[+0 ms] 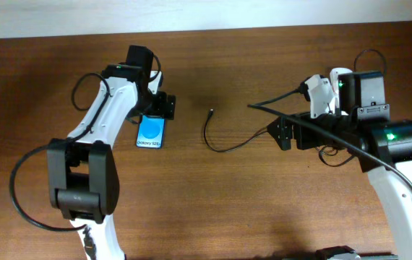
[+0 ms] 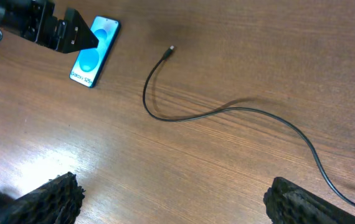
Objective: Plug charger to phone and switch on socket
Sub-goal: 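Reach the left gripper to the blue phone and grasp its top end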
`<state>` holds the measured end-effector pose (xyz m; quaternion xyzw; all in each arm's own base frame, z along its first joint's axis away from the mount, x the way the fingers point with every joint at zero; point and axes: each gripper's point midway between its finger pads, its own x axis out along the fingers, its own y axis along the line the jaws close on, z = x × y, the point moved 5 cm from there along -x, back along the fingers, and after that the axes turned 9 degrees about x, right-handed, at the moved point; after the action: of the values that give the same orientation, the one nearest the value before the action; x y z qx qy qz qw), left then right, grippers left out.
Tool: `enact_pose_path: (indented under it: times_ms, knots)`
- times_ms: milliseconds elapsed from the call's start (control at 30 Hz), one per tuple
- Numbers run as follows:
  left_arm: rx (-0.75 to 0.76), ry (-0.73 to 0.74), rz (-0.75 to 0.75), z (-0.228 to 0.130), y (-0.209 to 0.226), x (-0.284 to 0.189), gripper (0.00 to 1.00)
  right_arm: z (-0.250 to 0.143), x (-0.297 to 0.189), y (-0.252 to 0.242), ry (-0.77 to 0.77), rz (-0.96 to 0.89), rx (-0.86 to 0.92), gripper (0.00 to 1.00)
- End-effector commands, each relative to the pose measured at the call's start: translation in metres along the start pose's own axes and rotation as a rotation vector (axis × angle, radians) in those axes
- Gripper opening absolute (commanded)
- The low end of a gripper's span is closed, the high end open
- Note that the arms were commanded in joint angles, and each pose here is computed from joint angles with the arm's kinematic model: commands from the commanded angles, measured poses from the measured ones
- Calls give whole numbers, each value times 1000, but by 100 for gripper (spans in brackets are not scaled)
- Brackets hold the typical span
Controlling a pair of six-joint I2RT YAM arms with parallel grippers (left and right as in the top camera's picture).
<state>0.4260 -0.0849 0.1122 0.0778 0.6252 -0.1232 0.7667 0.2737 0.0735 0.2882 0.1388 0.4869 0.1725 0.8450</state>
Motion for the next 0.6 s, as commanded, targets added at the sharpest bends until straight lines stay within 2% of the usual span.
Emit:
enact_pose_path:
  times_ms: [0,333,567]
  knots:
    - [6,50,66,-2,6,19,99,1,3,3,22,19,10,98]
    - [-43,150,77,-16,9,52,99,-3,4,2,42,15,18,98]
    - [-28,114,81,-9,10,55,99,-5,4,1,52,14,23,98]
